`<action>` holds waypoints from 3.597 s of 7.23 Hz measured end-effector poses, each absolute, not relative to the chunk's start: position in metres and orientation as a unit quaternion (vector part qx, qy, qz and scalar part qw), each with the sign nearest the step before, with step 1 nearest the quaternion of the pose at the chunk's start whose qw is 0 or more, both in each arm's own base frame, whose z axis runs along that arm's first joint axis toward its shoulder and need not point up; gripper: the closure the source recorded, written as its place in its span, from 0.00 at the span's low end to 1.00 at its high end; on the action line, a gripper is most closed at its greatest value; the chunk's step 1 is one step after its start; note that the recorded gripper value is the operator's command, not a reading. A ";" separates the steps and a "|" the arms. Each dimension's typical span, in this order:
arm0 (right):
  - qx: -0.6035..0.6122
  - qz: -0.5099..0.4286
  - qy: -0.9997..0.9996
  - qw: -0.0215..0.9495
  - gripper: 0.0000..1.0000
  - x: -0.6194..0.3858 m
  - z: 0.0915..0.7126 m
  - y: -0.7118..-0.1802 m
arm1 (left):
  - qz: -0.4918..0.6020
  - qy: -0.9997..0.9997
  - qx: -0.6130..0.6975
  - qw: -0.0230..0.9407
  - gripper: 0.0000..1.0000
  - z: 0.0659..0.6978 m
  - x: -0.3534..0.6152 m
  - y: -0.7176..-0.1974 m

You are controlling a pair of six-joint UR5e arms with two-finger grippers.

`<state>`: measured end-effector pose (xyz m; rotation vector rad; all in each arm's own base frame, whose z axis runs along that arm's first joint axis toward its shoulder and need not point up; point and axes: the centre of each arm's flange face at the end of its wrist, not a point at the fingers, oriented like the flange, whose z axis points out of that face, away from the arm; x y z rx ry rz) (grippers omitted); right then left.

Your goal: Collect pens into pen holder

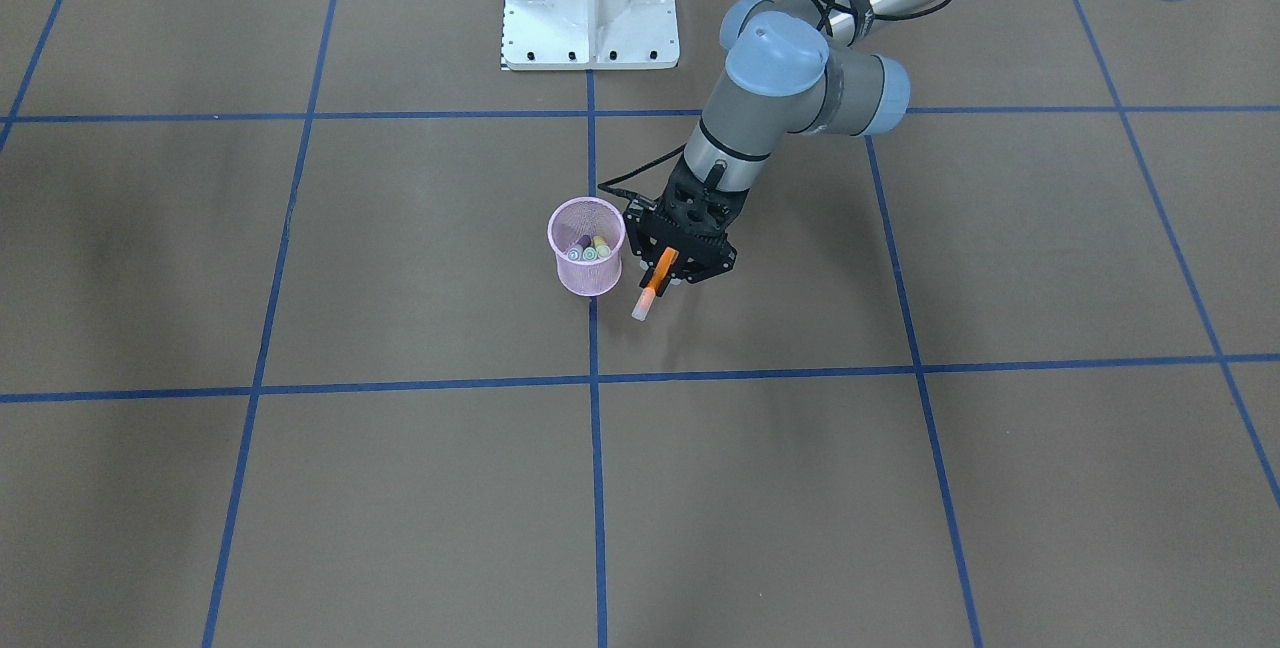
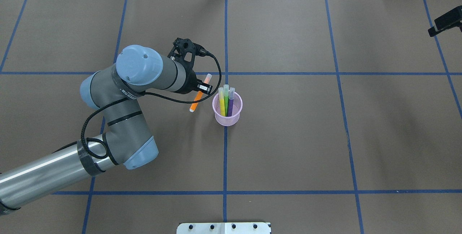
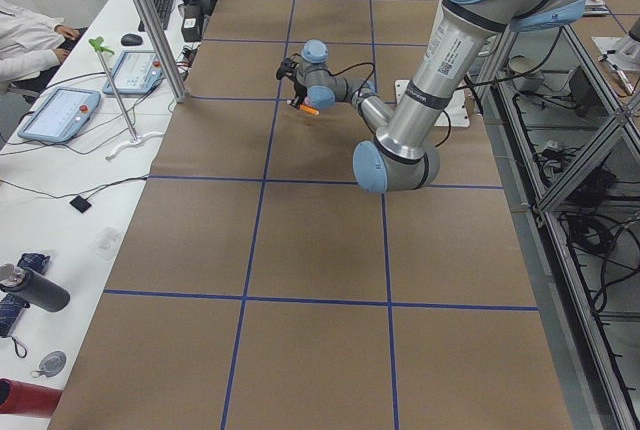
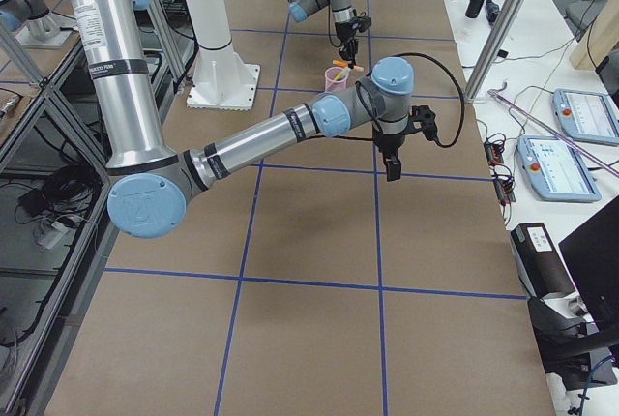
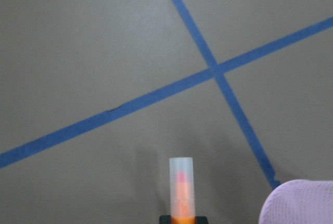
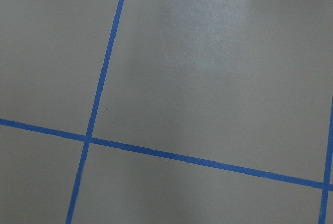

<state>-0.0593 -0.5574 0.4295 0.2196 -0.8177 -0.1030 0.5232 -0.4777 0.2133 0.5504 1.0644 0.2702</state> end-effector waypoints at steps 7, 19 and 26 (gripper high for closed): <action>0.111 -0.047 -0.397 0.910 0.00 -0.054 0.427 -0.559 | 0.116 0.682 0.394 0.605 1.00 0.210 0.509 -0.465; 0.112 -0.046 -0.396 0.910 0.00 -0.052 0.427 -0.559 | 0.123 0.703 0.403 0.573 0.11 0.221 0.532 -0.444; 0.101 -0.067 -0.376 0.919 0.00 0.030 0.527 -0.562 | 0.117 0.633 0.362 0.674 0.00 0.257 0.478 -0.517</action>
